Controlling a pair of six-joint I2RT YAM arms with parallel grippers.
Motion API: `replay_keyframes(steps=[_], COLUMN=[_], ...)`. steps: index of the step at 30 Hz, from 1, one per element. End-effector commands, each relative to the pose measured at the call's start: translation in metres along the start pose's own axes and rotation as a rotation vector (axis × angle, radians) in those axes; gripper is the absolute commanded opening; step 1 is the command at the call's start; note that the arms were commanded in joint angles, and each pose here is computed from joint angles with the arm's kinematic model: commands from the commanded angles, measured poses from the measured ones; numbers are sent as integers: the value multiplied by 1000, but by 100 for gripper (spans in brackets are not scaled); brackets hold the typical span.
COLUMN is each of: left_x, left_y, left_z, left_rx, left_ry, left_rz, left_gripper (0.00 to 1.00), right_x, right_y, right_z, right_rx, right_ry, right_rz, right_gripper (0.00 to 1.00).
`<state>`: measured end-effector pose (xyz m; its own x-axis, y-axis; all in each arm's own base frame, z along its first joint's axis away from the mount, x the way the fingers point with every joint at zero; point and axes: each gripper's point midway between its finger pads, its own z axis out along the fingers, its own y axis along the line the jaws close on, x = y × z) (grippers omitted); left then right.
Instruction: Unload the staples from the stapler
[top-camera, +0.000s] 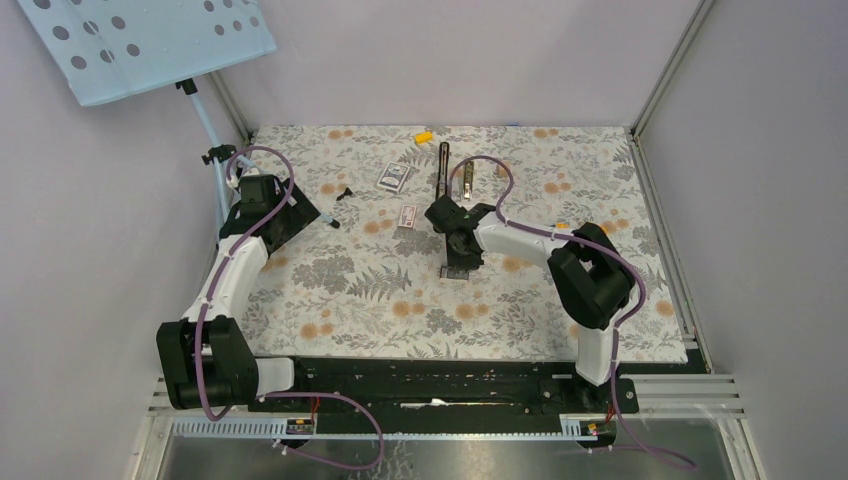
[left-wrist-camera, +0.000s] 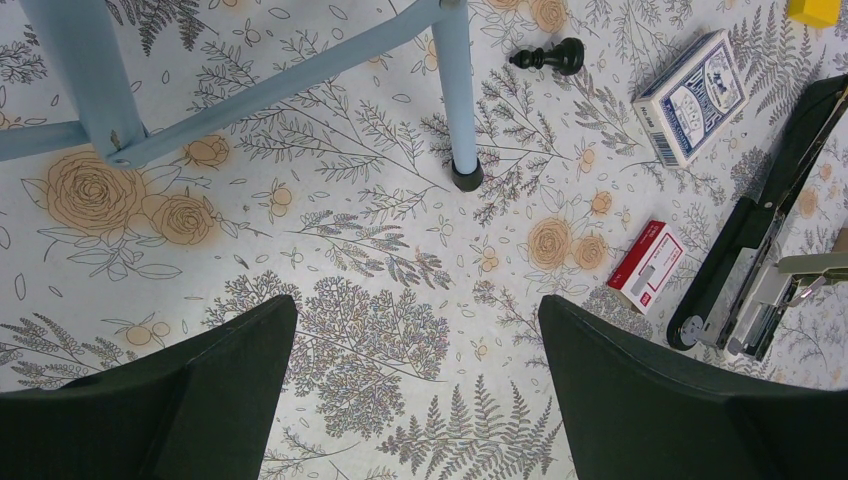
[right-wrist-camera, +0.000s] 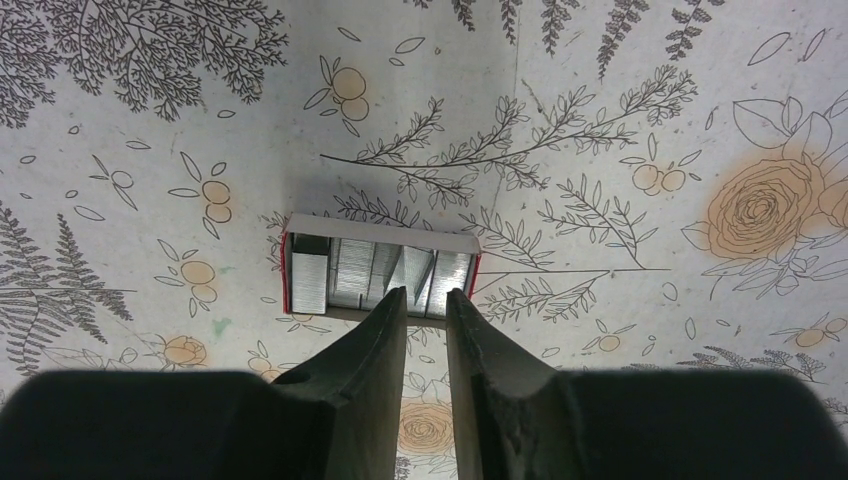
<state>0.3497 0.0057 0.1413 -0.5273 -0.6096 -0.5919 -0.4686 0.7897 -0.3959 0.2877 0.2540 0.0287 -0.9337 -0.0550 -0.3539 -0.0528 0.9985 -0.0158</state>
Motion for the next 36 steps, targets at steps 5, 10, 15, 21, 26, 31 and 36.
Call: replay_keyframes(steps=[5,10,15,21,26,31,36], left_x=[-13,-13,-14,-3,33,66,89], left_y=[-8,-8,-19,-45,-101,-141,-176], left_z=[-1,-2,-5,-8,-6,19,48], left_rx=[36,39,94,170,243,262,242], left_ry=[-49,-49,-36,-13,40,145,203], left_rz=[-9,1,38,122,295,381,459], left_gripper=[96,95,96,96,95,95,95], right_x=[-28,-47,-62,-74,-75,-63,-50], right_y=[0,2,-15,-48,-59,-57,-56], right_z=[-33,-56,-64,-63,-64,-63,-62], right_rx=[-42,-92,-96,-141,-183,-223,-255], right_ry=[-117,-202,-231,-234,-239,-226,-212], right_rz=[61,47,69,155,185,174,159], right_gripper=[31,38,41,43,46,49,50])
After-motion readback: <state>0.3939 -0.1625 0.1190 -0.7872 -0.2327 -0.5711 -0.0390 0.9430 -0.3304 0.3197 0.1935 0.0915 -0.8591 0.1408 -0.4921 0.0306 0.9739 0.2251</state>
